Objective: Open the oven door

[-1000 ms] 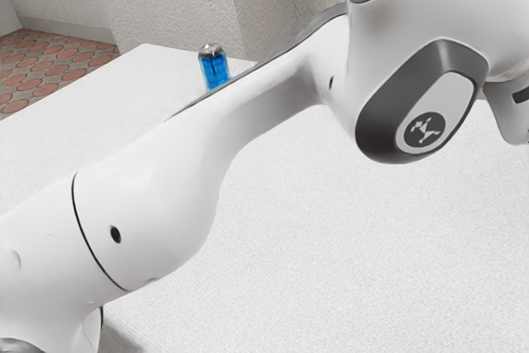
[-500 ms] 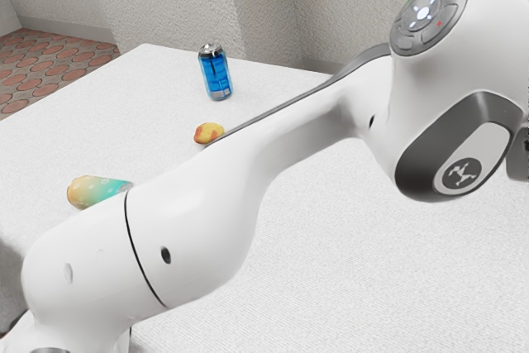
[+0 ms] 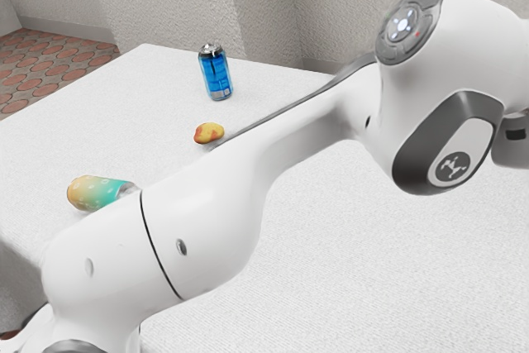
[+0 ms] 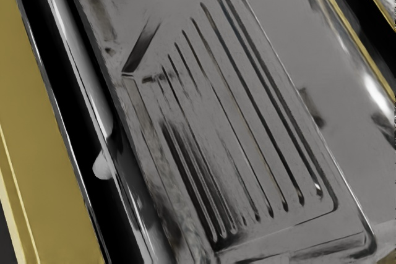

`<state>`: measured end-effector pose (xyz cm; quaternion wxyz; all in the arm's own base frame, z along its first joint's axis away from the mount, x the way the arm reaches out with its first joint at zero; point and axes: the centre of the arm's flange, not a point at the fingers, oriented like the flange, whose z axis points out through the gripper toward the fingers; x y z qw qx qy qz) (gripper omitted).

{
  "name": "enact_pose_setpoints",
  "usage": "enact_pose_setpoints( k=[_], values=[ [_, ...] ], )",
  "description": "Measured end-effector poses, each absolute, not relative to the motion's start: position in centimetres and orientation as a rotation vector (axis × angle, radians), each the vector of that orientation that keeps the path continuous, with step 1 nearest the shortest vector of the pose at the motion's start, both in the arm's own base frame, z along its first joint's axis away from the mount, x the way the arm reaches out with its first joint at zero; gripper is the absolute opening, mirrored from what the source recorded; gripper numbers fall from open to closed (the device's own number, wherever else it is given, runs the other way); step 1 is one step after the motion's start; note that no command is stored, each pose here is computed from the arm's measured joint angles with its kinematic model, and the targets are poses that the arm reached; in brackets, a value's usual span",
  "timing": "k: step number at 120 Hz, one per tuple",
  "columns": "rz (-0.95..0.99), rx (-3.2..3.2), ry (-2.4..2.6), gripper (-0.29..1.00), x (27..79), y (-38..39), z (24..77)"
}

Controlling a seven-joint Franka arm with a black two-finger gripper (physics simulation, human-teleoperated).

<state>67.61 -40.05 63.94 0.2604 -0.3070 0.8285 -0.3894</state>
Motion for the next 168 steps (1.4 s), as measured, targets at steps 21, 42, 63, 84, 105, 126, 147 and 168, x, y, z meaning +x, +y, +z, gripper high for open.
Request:
enact_pose_setpoints(
  k=[21,42,63,84,105,126,147,168],
  values=[
    [-1.045,-0.824,2.257,0.7,68.0,-40.2,62.9],
    [-1.034,-0.818,2.271,0.7,68.1,-40.3,62.4],
    [-1.021,-0.833,2.291,0.7,68.4,-39.9,62.1],
    [-1.011,-0.839,2.312,0.71,68.4,-39.8,61.8],
    [-1.012,-0.848,2.325,0.73,68.6,-39.8,61.3],
    [-1.021,-0.851,2.312,0.73,69.0,-39.4,61.2],
    [-1.027,-0.861,2.313,0.79,69.2,-39.5,60.5],
    [-1.02,-0.885,2.346,0.58,68.7,-39.4,61.3]
  ],
)
